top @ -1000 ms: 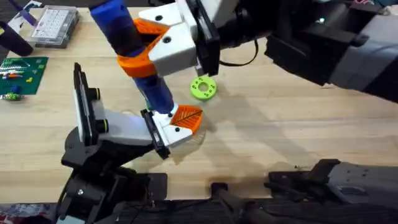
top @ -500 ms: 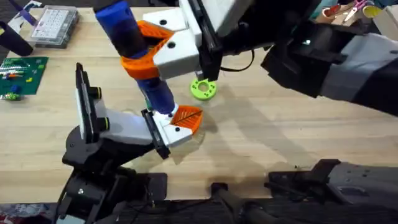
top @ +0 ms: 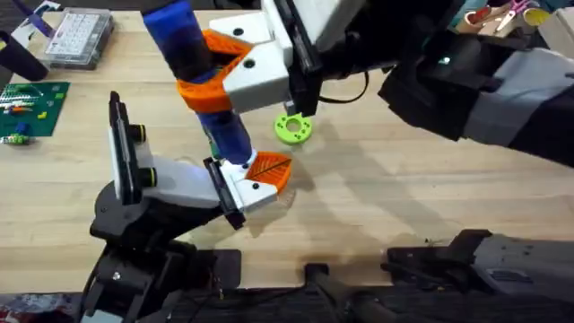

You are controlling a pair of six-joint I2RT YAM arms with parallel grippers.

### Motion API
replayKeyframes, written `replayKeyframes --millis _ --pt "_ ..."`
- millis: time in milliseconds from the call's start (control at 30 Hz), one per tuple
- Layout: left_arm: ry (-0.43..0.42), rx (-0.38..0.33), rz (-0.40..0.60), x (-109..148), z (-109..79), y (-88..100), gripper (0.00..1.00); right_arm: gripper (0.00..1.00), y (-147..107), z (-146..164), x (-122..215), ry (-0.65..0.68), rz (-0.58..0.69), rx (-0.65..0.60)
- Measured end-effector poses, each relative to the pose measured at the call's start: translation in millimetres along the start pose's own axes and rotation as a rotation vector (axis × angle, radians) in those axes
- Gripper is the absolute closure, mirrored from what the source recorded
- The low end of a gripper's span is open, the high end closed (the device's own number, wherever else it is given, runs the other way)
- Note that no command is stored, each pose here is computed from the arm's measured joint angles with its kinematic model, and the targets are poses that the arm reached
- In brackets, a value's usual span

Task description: Pick up the gripper from the table and insert it into the empty holder that is missing its gripper. Then pick up a screw, insert it into the mounting hole, and use the screwdriver to tighten it. Finally, clean up the table by picking up the vegetable and placing it into the bucket.

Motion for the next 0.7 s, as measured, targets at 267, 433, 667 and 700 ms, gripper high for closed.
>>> replayKeyframes --millis 267,433,667,700 --pt "0.006 -0.013 -0.005 0 0.6 1.2 0.983 0.976 6 0 0 -0.008 -0.046 0.014" --pt "0.007 -0.027 -0.012 1 0.2 2.6 0.982 0.977 26 -22 3 -0.051 -0.062 -0.031" --pt "0.006 -0.032 -0.011 1 0.0 2.5 0.983 0.977 98 -40 18 -0.133 -0.018 0.067" --pt "0.006 -0.032 -0.011 1 0.0 2.5 0.983 0.977 102 -39 19 -0.14 -0.007 0.085"
Point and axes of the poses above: each hand's point on the last joint's axis, 136 mm out from that joint toward the fingers, its own x axis back along the fingers, its own z axis along the line the jaws close on, y = z × x, the point moved 3 cm from there along x, back along the fingers, and after that the axes turned 4 degrees about x, right-handed, at the moved point
